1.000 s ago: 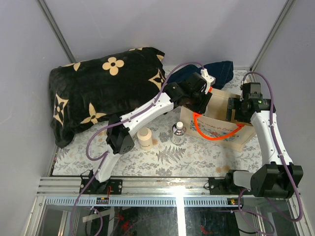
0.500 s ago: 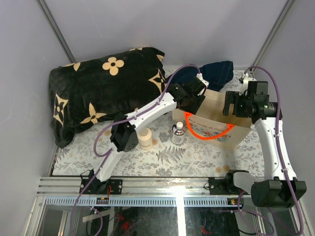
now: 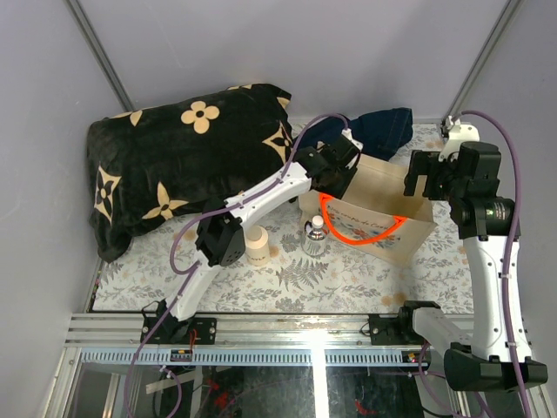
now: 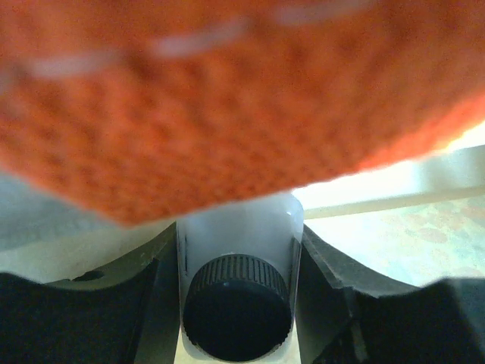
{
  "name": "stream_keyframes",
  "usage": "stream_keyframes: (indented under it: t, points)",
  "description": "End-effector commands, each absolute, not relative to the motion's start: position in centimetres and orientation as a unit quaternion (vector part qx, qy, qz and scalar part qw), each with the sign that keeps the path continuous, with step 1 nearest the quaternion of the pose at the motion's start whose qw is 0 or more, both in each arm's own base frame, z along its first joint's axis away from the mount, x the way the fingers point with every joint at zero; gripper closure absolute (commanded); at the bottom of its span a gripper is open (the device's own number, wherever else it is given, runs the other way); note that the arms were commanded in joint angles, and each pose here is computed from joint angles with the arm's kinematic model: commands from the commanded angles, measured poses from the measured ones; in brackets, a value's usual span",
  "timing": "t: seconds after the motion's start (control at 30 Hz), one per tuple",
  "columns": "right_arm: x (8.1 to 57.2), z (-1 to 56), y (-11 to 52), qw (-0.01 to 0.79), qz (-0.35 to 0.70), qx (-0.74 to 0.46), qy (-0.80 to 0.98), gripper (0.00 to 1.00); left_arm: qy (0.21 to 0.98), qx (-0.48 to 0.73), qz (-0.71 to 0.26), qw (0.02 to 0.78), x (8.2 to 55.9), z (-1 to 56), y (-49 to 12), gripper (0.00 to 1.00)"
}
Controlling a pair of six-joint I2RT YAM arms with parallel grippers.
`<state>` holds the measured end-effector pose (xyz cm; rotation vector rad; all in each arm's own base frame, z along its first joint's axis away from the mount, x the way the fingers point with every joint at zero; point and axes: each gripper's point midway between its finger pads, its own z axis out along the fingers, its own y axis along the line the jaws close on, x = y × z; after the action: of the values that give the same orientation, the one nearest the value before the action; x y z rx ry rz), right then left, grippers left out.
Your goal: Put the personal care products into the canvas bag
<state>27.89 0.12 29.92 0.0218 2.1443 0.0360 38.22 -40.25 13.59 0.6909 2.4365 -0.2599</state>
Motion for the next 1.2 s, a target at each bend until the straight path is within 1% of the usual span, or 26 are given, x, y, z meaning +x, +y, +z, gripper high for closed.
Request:
stream_keyframes:
  t: [0.0, 0.07, 0.1, 0.13, 0.17, 0.37, 0.53, 0.6, 0.7, 0.77, 0.83, 0.87, 0.9, 1.0, 1.17]
  points:
    - [28.7, 31.2, -0.7, 0.496, -0.011, 0.011, 0.868, 0.0, 0.909, 0.228, -0.083, 0.339, 40.9, 15.9, -38.2, 0.73]
    - [28.9, 30.9, -0.5, 0.493, -0.004, 0.011, 0.87, 0.0, 0.907, 0.229, -0.088, 0.341, 40.8, 16.3, -38.2, 0.57]
    - [29.0, 30.7, -0.4, 0.491, -0.002, 0.01, 0.871, 0.0, 0.906, 0.231, -0.093, 0.341, 40.7, 16.5, -38.4, 0.21]
    - [29.0, 30.6, -0.4, 0.489, 0.0, 0.009, 0.872, 0.0, 0.905, 0.232, -0.098, 0.342, 40.6, 16.8, -38.4, 0.02]
    - [29.1, 30.5, -0.3, 0.487, 0.001, 0.01, 0.873, 0.0, 0.904, 0.233, -0.103, 0.343, 40.5, 17.1, -38.5, 0.0]
    - [29.3, 29.9, -0.4, 0.481, -0.002, 0.006, 0.877, 0.0, 0.894, 0.229, -0.133, 0.361, 39.9, 20.2, -38.8, 0.0]
    - [29.4, 29.4, -0.5, 0.476, -0.005, 0.006, 0.88, 0.0, 0.886, 0.185, -0.136, 0.403, 40.0, 24.9, -37.4, 0.0]
    - [29.5, 29.1, -0.6, 0.472, -0.007, 0.006, 0.882, 0.0, 0.876, 0.18, -0.157, 0.42, 39.8, 27.7, -37.1, 0.0]
    - [29.7, 28.8, -0.5, 0.469, -0.006, 0.007, 0.883, 0.0, 0.855, 0.152, -0.222, 0.444, 39.6, 31.4, -36.9, 0.0]
    - [29.8, 28.7, -0.5, 0.468, -0.004, 0.006, 0.884, 0.0, 0.833, 0.146, -0.296, 0.444, 39.1, 33.2, -36.4, 0.0]
    - [29.9, 28.7, -0.4, 0.467, -0.003, 0.005, 0.884, 0.0, 0.811, 0.119, -0.347, 0.456, 39.4, 34.6, -34.8, 0.0]
    - [30.0, 28.8, -0.4, 0.468, -0.003, 0.005, 0.883, 0.0, 0.793, 0.122, -0.371, 0.468, 39.2, 36.2, -33.9, 0.01]
    - [30.0, 28.9, -0.5, 0.469, -0.005, 0.004, 0.883, 0.0, 0.786, 0.127, -0.375, 0.475, 39.4, 37.1, -33.2, 0.01]
    - [29.9, 28.9, -0.6, 0.469, -0.009, 0.004, 0.883, 0.0, 0.801, 0.131, -0.309, 0.496, 39.9, 38.8, -30.5, 0.0]
    - [30.1, 28.6, -0.6, 0.463, -0.009, 0.004, 0.886, 0.0, 0.84, 0.079, -0.164, 0.511, 38.6, 38.4, -23.3, 0.01]
